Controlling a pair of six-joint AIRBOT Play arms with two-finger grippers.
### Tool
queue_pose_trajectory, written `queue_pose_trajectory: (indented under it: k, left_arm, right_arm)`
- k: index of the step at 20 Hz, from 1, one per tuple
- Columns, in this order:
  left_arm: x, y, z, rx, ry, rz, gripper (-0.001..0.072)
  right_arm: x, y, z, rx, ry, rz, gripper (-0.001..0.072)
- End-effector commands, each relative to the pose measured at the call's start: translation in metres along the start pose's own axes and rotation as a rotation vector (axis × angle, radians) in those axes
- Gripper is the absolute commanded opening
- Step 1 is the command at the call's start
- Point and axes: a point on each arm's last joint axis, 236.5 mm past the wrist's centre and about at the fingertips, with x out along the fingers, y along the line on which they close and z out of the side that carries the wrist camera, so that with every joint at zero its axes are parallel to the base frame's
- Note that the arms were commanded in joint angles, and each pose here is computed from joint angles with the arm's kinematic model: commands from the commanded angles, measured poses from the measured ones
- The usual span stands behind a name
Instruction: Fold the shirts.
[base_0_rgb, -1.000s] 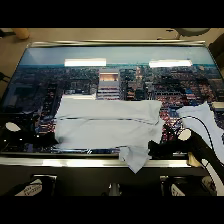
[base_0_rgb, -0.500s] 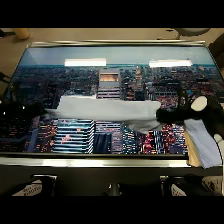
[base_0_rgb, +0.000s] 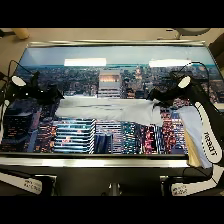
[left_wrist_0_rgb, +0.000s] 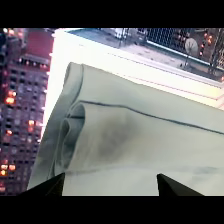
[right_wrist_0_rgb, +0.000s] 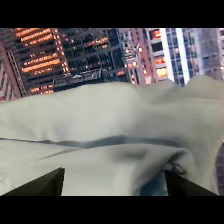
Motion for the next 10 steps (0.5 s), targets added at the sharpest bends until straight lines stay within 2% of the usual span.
queue_pose_trajectory:
  k: [1, 3, 8, 10]
  left_arm:
    - [-0.01, 0.005, 0.006, 0.026, 0.013, -0.007, 0.0694]
    - [-0.027, 0.0, -0.002, 0.046, 0.032, -0.014, 0.0688]
    - [-0.064, -0.042, -0.009, 0.139, -0.023, -0.032, 0.0688]
    - [-0.074, -0.063, -0.014, 0.186, -0.044, -0.042, 0.0687]
  right_arm:
    - [-0.005, -0.04, -0.026, -0.094, 0.152, -0.13, 0.0714]
    - [-0.012, -0.073, -0.057, -0.071, 0.285, -0.218, 0.0717]
    - [0.021, -0.063, -0.083, -0.043, 0.331, -0.163, 0.0715]
    - [0.031, -0.058, -0.089, -0.026, 0.353, -0.16, 0.0686]
